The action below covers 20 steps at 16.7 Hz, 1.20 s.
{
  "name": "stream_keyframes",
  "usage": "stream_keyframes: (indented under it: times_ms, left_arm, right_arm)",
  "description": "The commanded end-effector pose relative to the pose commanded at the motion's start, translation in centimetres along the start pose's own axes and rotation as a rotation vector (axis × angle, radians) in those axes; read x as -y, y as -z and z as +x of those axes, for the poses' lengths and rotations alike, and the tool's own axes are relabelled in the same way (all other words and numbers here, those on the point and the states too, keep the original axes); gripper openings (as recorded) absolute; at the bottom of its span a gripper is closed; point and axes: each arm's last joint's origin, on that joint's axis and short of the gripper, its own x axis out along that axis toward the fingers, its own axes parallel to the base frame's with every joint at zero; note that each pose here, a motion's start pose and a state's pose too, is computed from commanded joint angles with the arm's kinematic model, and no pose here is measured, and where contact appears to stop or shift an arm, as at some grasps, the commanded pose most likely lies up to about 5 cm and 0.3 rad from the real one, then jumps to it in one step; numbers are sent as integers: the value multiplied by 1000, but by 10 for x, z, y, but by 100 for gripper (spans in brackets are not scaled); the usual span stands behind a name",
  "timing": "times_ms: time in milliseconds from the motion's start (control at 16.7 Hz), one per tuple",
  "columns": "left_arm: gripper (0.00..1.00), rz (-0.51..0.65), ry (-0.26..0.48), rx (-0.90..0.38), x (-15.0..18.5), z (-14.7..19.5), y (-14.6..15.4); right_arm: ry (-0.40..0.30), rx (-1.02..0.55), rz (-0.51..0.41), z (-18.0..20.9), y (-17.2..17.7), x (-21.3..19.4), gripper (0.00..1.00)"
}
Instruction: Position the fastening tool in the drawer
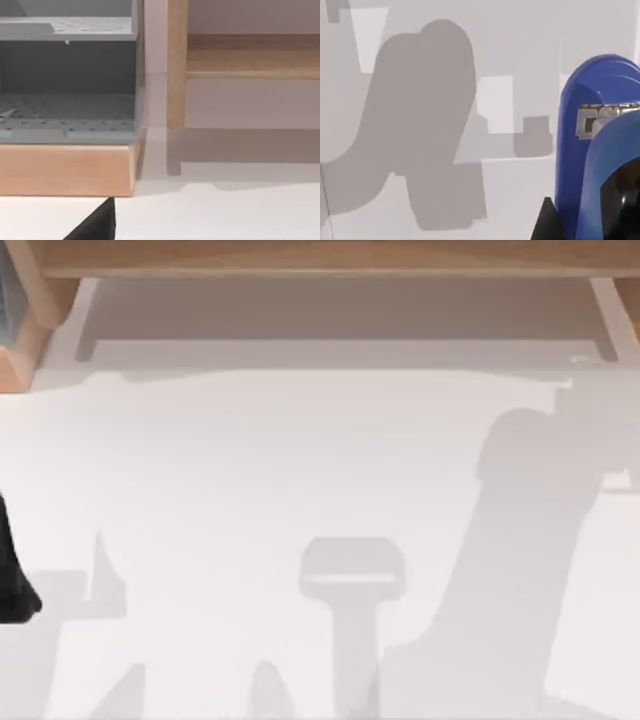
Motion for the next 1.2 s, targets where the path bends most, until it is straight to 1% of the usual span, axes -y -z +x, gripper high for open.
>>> stream_keyframes:
  times_ms: [120, 240, 540, 720, 840, 900, 1020, 1200]
  left_arm:
    - [100, 0, 0, 0, 0, 0, 0]
    - [100, 0, 0, 0, 0, 0, 0]
    - [100, 0, 0, 0, 0, 0, 0]
    - [100, 0, 0, 0, 0, 0, 0]
    - [100, 0, 0, 0, 0, 0, 0]
    - [100, 0, 0, 0, 0, 0, 0]
    - [100, 0, 0, 0, 0, 0, 0]
    - [100, 0, 0, 0, 0, 0, 0]
  right_arm:
    - [-26, -80, -11, 29, 0, 0, 0]
    - [-35, -122, -16, 42, 2, 0, 0]
    - [-35, -118, -13, 42, 2, 1, 0]
    - [-22, -27, -32, 13, -2, 1, 0]
    - [-17, -10, -48, 4, -2, 1, 0]
    - [-19, -19, -56, 7, -2, 1, 0]
    - [-28, -54, -65, 24, -3, 0, 0]
    - [-39, -107, -55, 49, -1, 0, 0]
